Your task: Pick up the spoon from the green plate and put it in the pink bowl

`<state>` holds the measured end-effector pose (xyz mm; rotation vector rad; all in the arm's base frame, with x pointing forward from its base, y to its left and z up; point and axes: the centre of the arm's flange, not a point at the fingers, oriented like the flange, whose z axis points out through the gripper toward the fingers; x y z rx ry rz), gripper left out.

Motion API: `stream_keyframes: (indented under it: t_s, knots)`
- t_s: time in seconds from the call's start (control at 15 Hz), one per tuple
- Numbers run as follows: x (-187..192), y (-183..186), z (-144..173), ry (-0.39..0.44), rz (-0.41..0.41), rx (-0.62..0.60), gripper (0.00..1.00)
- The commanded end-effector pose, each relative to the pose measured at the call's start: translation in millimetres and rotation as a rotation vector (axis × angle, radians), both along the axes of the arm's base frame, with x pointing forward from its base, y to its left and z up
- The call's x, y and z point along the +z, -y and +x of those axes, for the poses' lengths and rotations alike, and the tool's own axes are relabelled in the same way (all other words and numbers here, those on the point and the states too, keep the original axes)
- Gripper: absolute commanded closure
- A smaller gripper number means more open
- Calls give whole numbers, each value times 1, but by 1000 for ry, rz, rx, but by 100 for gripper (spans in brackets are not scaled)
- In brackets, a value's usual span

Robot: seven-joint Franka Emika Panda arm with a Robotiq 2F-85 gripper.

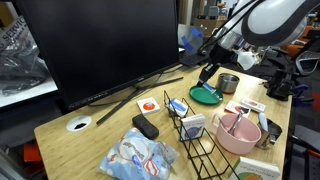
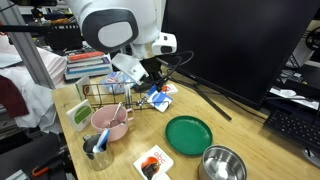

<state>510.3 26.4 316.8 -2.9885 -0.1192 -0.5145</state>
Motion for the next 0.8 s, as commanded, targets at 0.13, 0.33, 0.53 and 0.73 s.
stream_keyframes:
  t_s: [0.13, 0.33, 0.53, 0.73]
  knots:
    - [2, -2, -3, 15, 2, 19, 93]
    - [12, -16, -20, 55, 2, 39, 93]
    - [18, -21, -44, 82, -33, 13, 93]
    - [18, -18, -77, 84, -39, -44, 93]
